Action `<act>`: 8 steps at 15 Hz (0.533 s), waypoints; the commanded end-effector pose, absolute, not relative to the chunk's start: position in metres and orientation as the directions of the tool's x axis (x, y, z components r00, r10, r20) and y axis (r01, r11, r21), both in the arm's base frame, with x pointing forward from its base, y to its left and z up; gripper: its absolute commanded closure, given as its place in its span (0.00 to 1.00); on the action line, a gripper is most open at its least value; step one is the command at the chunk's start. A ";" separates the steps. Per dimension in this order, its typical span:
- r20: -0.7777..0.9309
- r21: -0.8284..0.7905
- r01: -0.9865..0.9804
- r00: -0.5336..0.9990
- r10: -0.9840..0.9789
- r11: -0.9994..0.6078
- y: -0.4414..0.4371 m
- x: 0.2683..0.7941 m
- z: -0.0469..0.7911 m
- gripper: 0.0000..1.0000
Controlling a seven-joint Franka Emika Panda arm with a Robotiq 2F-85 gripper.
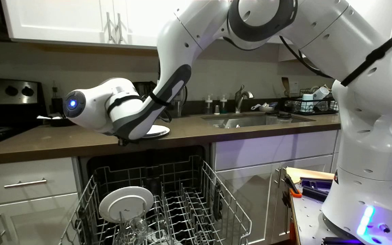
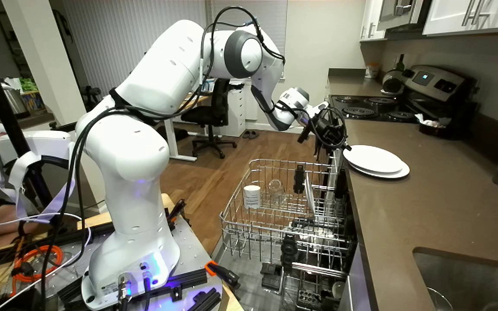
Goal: Pick up the white plate from the countertop and put it in the dishwasher
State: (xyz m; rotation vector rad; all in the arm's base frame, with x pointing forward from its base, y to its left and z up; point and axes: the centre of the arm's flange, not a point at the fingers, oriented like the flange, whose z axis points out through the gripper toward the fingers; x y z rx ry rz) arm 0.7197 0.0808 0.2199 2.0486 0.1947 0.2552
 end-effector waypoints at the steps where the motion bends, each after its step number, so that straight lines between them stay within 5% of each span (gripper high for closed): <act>1: 0.149 0.899 -0.023 0.955 0.256 -0.437 0.081 0.716 0.225 0.93; 8: 0.212 0.908 -0.108 0.952 0.220 -0.405 0.085 0.707 0.233 0.93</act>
